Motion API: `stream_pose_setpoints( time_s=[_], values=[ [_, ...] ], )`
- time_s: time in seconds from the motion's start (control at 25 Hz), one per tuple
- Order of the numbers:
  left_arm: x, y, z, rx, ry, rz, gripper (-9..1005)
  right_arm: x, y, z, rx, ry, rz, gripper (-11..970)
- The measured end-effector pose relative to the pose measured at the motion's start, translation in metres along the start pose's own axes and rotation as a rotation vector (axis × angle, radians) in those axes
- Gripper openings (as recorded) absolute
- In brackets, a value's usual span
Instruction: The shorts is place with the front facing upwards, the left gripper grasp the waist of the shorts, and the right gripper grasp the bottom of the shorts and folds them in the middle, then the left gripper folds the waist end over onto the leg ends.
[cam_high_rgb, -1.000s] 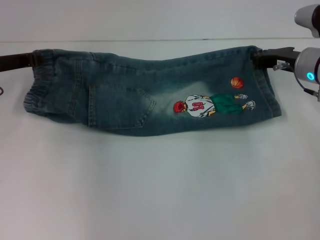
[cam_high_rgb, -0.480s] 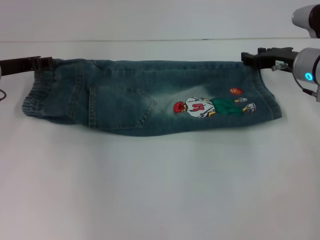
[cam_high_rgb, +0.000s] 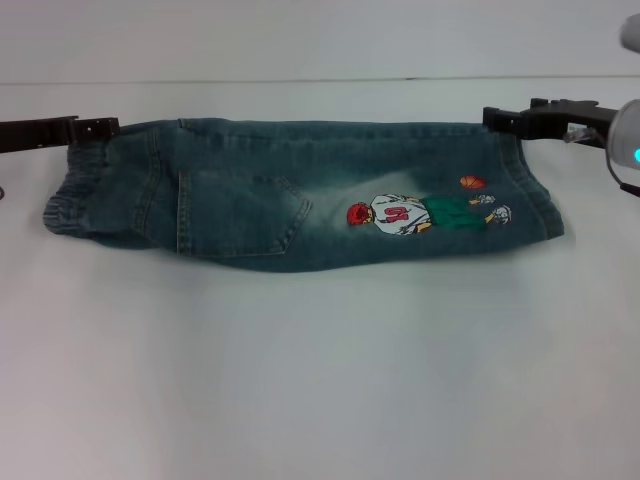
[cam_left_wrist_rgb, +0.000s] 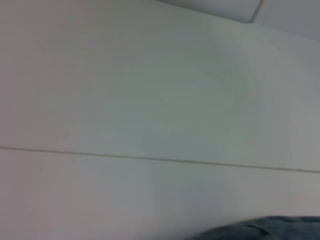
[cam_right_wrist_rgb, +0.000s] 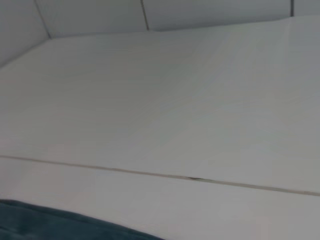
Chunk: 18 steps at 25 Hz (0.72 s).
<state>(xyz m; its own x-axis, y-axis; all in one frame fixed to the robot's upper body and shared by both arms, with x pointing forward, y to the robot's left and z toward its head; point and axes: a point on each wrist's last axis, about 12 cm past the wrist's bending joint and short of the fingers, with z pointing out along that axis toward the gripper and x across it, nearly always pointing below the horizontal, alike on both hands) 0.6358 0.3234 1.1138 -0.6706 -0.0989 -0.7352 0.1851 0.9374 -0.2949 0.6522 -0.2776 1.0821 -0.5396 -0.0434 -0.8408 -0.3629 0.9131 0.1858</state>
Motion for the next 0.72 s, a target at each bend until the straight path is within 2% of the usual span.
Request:
stream_pose_setpoints(
  time_s=[0.24,0.36,0.48,0.64,0.72],
  values=[
    [-0.004,0.005,-0.032,0.12,-0.011,0.015,871,-0.004,-0.006,-0.029,-0.185,-0.059,0.09,818],
    [-0.001,0.01,-0.047,0.188,-0.016,0.029,909,-0.006,-0.006,-0.046,-0.307,-0.086,0.115,814],
    [0.007,0.011,-0.061,0.295,-0.005,0.066,906,-0.008,-0.001,-0.062,-0.454,-0.084,0.098,811],
    [0.019,0.001,-0.074,0.462,0.033,0.171,901,-0.009,0.01,-0.082,-0.629,-0.057,0.032,809],
    [0.024,-0.003,-0.077,0.505,0.061,0.214,897,-0.007,0.015,-0.09,-0.704,-0.035,-0.01,809]
  ],
)
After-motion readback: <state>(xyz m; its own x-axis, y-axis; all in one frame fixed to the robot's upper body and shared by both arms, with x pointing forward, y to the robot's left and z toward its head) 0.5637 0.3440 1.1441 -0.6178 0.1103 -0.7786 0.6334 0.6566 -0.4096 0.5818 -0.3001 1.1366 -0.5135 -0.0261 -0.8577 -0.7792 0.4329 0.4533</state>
